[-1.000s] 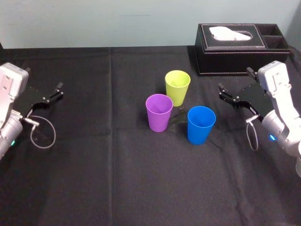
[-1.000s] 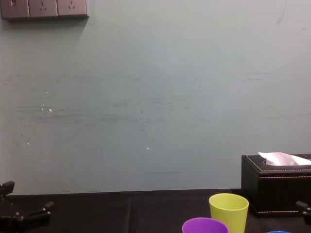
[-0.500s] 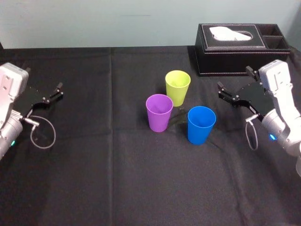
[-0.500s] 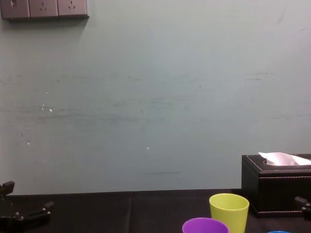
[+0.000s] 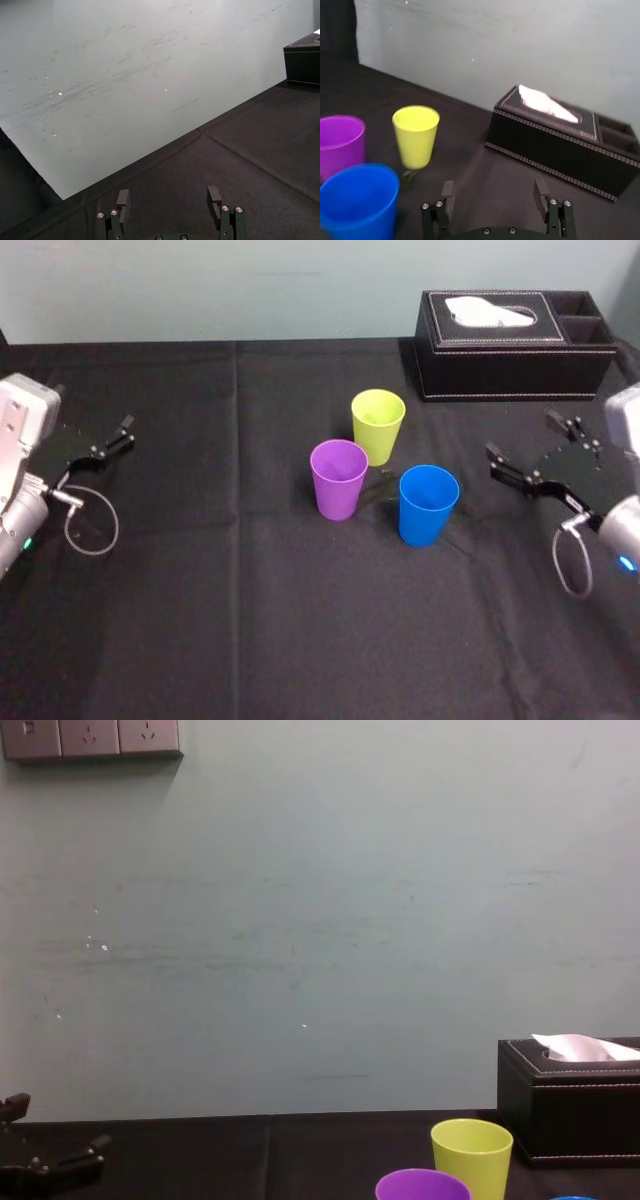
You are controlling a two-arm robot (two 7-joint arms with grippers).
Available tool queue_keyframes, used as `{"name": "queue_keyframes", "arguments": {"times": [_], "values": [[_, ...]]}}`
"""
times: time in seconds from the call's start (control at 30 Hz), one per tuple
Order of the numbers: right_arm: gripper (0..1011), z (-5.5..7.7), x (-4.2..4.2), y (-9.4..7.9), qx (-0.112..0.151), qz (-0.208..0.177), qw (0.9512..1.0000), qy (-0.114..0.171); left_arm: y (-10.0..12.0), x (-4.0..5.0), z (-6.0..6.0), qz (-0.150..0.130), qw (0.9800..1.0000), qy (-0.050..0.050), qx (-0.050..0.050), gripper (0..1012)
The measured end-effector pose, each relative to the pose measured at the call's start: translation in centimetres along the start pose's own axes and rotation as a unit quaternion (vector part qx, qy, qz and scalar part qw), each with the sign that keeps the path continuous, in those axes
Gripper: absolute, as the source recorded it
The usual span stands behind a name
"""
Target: Stack the three plastic cups sequentially using one hand.
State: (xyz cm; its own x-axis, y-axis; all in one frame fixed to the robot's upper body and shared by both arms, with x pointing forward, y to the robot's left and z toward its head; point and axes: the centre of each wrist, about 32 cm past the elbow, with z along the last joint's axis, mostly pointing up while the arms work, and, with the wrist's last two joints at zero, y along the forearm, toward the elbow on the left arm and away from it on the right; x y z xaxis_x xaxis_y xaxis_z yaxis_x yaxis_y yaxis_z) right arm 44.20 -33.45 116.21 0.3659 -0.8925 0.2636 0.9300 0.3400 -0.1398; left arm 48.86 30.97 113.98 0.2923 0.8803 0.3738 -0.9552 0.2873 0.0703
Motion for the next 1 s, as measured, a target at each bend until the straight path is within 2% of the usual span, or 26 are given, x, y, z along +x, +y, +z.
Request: {"name": "queue_keyframes", "arguments": {"times": [0.2, 0.27, 0.47, 0.73, 1.0], "values": [[1000, -0.3, -0.14, -3.1, -0.028, 0.024, 0.9993, 0.006, 0.0, 0.0, 0.0, 0.0, 1.0, 0.0, 0.0, 1010], [1000, -0.5, -0.5, -4.2, -0.038, 0.035, 0.9986, 0.008, 0.0, 0.0, 0.0, 0.0, 1.0, 0.0, 0.0, 1010], [1000, -0.8, -1.51, -6.1, -0.05, 0.059, 0.9968, 0.019, 0.0, 0.0, 0.0, 0.0, 1.0, 0.0, 0.0, 1010], [1000, -0.9, -3.12, -6.8, -0.05, 0.081, 0.994, 0.055, 0.0, 0.0, 0.0, 0.0, 1.0, 0.0, 0.0, 1010], [1000, -0.5, -4.25, -6.0, -0.047, 0.092, 0.9928, 0.061, 0.0, 0.0, 0.0, 0.0, 1.0, 0.0, 0.0, 1010]]}}
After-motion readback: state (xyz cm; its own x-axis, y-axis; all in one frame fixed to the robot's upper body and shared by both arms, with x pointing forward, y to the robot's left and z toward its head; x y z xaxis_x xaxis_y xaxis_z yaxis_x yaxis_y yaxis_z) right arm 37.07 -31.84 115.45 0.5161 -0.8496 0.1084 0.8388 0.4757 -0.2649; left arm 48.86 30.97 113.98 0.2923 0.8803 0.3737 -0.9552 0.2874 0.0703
